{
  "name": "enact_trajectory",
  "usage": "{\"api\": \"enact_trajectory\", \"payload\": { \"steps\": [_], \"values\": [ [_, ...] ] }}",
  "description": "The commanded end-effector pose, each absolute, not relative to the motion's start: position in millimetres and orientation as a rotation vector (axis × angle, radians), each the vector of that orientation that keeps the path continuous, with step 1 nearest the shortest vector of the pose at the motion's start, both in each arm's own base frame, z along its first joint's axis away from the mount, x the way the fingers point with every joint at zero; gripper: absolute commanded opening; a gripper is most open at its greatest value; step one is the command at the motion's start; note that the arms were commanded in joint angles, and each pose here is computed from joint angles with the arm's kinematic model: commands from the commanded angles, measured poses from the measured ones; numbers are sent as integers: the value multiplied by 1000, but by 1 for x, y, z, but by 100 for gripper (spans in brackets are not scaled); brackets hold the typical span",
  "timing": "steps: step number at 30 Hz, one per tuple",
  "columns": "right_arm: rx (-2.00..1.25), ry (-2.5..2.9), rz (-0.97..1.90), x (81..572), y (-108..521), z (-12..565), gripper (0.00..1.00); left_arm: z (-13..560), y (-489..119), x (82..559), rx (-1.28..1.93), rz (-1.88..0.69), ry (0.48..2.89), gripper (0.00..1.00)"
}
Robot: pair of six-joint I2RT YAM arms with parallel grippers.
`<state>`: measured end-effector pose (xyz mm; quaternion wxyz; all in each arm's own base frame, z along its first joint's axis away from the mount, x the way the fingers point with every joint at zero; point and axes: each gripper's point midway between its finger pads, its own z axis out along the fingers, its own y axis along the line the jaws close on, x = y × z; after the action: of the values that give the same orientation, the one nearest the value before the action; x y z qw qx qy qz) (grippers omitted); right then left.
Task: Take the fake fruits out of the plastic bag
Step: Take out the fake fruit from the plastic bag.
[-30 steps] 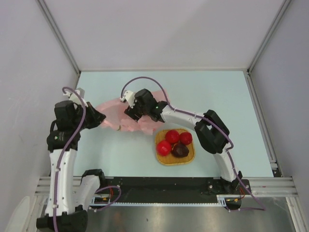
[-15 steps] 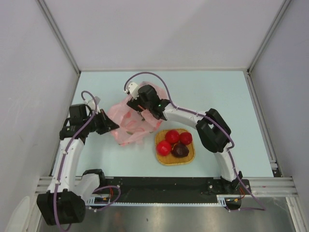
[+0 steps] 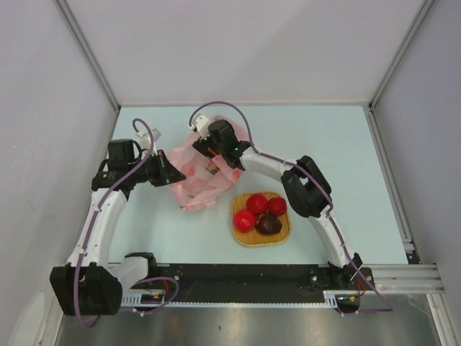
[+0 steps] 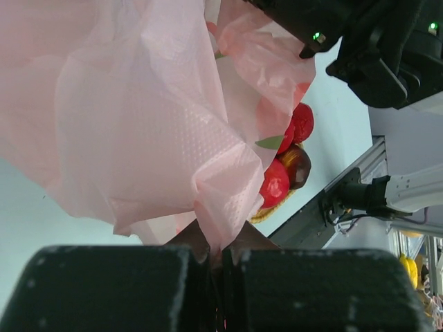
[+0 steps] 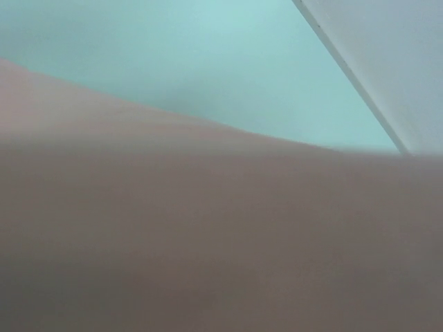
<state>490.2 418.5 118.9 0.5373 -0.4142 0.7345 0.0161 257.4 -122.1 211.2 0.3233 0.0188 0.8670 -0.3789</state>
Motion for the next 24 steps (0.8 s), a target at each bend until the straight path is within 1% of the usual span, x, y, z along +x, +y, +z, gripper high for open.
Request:
{"api": "enact_trajectory", "payload": {
  "steps": [1, 5, 9, 12, 15, 16, 19, 24],
  "values": [
    [-923, 1753, 56, 512, 418, 120, 100, 229, -127, 261, 151, -1010, 2237, 0],
    [-950, 1834, 129, 503, 419, 99, 100, 228, -125, 267, 168, -998, 2257, 0],
    [-973, 1900, 261, 484, 430, 85, 100, 229, -125, 272, 170, -991, 2256, 0],
    [-1013, 1918, 288, 470, 436, 77, 99, 225, -124, 274, 154, -992, 2264, 0],
    [-1051, 1886, 293, 464, 441, 83, 90, 223, -125, 276, 144, -996, 2262, 0],
    [-1068, 1869, 293, 463, 443, 87, 83, 222, -124, 278, 139, -988, 2261, 0],
    [-1089, 1818, 352, 456, 450, 115, 73, 219, -124, 284, 124, -991, 2254, 0],
    [-1157, 1776, 444, 434, 450, 145, 63, 224, -124, 303, 128, -990, 2230, 0]
  ]
}}
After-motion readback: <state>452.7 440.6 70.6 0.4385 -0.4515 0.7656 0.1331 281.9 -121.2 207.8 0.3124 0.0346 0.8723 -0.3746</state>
